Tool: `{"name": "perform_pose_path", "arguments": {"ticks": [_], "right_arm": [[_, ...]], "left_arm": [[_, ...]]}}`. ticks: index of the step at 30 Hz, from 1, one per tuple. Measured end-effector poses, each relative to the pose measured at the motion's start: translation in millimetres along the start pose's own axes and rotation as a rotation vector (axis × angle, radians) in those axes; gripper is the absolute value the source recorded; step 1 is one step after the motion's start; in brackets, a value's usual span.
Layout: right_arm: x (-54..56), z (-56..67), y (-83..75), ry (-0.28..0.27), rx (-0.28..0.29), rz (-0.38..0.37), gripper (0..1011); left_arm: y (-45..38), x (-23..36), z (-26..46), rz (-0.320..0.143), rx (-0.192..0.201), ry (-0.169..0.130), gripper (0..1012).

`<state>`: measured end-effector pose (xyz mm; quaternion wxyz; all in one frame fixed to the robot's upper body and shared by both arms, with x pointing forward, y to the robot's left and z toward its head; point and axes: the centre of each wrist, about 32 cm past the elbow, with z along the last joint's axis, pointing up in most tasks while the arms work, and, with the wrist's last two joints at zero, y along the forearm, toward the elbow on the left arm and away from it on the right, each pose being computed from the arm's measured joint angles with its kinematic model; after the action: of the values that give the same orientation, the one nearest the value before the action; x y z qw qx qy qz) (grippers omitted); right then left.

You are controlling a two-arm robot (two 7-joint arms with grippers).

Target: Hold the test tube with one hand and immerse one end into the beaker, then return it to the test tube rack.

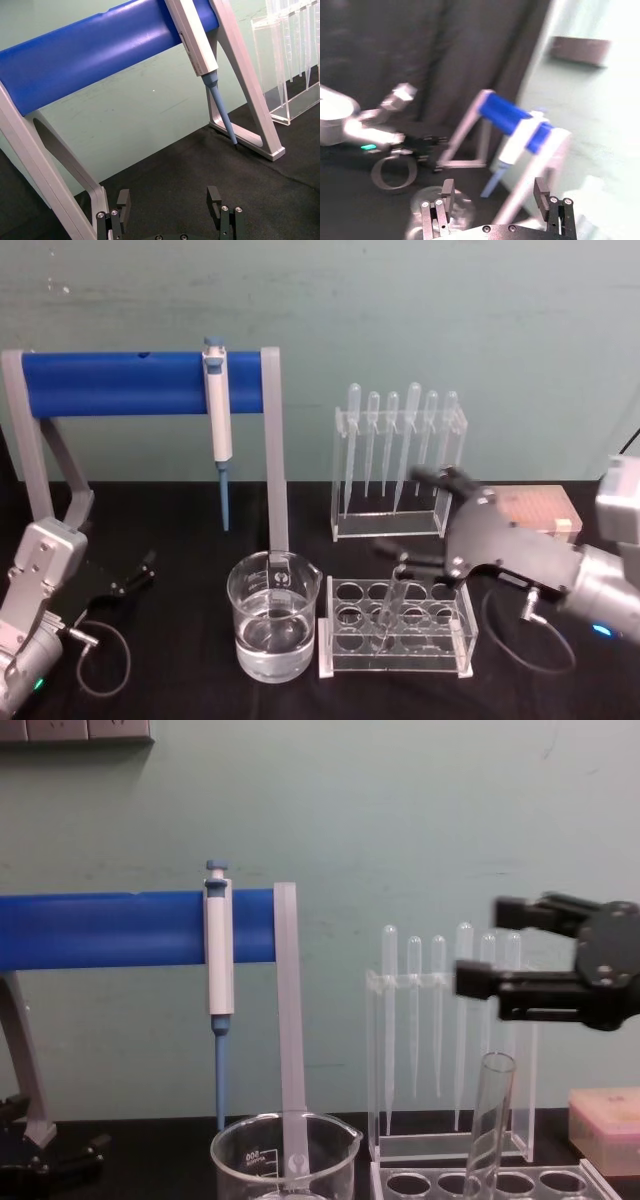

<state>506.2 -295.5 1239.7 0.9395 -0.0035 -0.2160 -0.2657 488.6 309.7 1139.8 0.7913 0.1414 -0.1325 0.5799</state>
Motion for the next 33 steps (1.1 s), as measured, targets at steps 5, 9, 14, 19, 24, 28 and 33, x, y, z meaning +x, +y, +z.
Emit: {"name": "perform_pose_path", "arguments": {"ticks": [5, 9, 14, 19, 24, 28, 33], "right_arm": [[-22.5, -8.4, -19.1, 0.021, -0.017, -0.224, 1004], [-46.7, -17.1, -24.6, 0.059, -0.106, -0.433, 1004], [-59.2, -25.1, -16.1, 0.096, -0.200, -0.530, 1004], [-63.2, -35.2, -2.5, 0.143, -0.286, -0.585, 1004], [-60.9, -41.8, 8.2, 0.155, -0.338, -0.611, 1004], [-57.0, -43.5, 14.3, 0.147, -0.353, -0.600, 1004], [-56.4, -44.0, 14.9, 0.146, -0.355, -0.592, 1004]], "left_arm": [[0.0, 0.0, 0.0, 0.000, 0.000, 0.000, 1000], [0.0, 0.0, 0.0, 0.000, 0.000, 0.000, 1000], [0.0, 0.0, 0.0, 0.000, 0.000, 0.000, 1000], [0.0, 0.0, 0.0, 0.000, 0.000, 0.000, 1000], [0.0, 0.0, 0.0, 0.000, 0.000, 0.000, 1000], [0.0, 0.0, 0.0, 0.000, 0.000, 0.000, 1000], [0.0, 0.0, 0.0, 0.000, 0.000, 0.000, 1000]]}}
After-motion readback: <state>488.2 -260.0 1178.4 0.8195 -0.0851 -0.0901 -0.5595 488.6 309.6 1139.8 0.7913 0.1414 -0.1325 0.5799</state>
